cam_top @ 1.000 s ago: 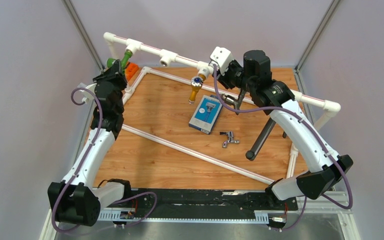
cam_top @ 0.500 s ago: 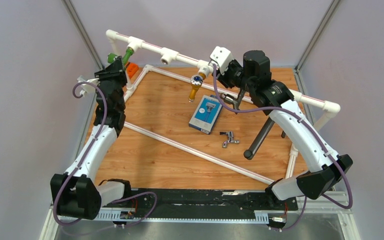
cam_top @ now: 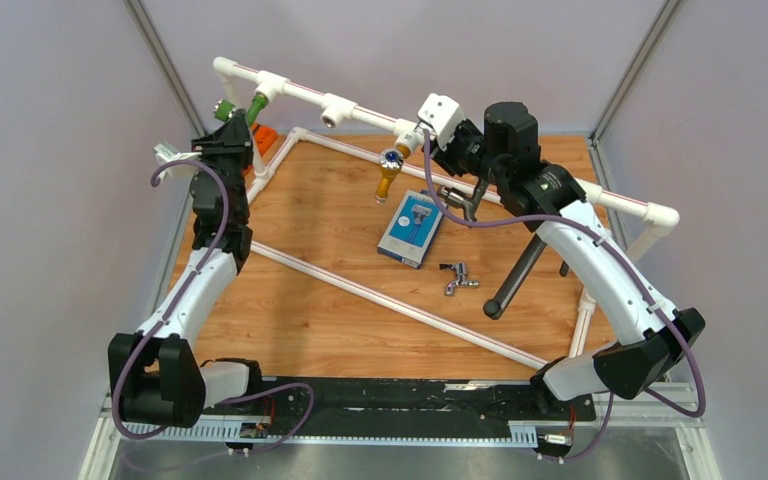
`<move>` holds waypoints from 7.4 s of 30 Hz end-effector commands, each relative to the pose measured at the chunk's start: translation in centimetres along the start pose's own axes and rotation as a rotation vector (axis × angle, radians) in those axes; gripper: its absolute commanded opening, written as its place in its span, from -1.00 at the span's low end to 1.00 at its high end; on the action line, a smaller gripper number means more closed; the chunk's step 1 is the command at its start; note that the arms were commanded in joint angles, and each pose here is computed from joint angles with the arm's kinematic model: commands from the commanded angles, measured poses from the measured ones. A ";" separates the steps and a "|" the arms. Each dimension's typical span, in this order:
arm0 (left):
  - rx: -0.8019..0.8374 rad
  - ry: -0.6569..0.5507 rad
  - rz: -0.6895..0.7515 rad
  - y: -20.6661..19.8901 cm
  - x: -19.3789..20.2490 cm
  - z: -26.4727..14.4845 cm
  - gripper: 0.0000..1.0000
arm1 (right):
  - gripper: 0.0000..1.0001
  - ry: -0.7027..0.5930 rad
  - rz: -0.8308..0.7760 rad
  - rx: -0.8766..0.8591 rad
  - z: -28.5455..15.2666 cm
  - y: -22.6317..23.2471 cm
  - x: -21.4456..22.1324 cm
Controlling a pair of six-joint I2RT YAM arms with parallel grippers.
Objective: Install the water faucets
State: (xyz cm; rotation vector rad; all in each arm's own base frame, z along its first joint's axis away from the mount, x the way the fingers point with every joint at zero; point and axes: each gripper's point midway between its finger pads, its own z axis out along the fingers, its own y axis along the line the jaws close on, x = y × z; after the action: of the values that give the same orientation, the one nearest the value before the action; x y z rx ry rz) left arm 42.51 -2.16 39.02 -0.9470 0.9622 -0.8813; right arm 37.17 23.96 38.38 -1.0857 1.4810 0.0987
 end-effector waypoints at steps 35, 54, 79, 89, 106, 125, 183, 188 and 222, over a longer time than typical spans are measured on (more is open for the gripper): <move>0.280 0.512 0.747 8.6 9.0 -2.4 -1.00 | -1.00 0.025 0.117 -0.391 -2.7 12.0 -0.3; 0.338 0.648 1.112 9.4 8.2 -1.1 -1.00 | -1.00 0.012 0.079 -0.403 -3.1 12.6 -0.5; 0.428 0.412 1.058 0.8 2.9 -1.1 -1.00 | -0.47 -0.058 0.102 -0.376 -5.8 12.0 -3.3; 0.467 0.378 0.954 0.1 3.2 -1.5 -0.45 | 0.11 -0.054 0.110 -0.367 -5.8 12.4 -3.6; 0.459 0.209 0.753 -0.5 2.2 1.3 -0.10 | 0.15 -0.032 0.115 -0.385 -5.4 13.2 -3.2; 0.246 0.237 0.661 2.4 0.8 -0.8 -1.00 | 0.32 -0.053 0.114 -0.324 -7.3 11.6 -4.3; 0.722 1.405 0.451 -1.7 11.8 -33.8 -1.00 | -0.52 0.001 -0.314 -0.539 -2.3 25.9 2.2; 0.687 1.392 0.418 -0.9 12.3 -33.6 -0.26 | -1.00 -0.029 -0.289 -0.559 -2.8 26.1 1.3; 0.720 1.209 0.218 -1.4 13.1 -32.8 0.11 | -1.00 -0.057 -0.131 -0.600 -2.2 26.1 -1.0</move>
State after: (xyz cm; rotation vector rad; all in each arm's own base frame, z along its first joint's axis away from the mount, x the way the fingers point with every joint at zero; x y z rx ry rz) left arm 15.83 -22.40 26.52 0.4172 1.6027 -1.4784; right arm 18.26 36.40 23.95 -1.6987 1.3850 0.4435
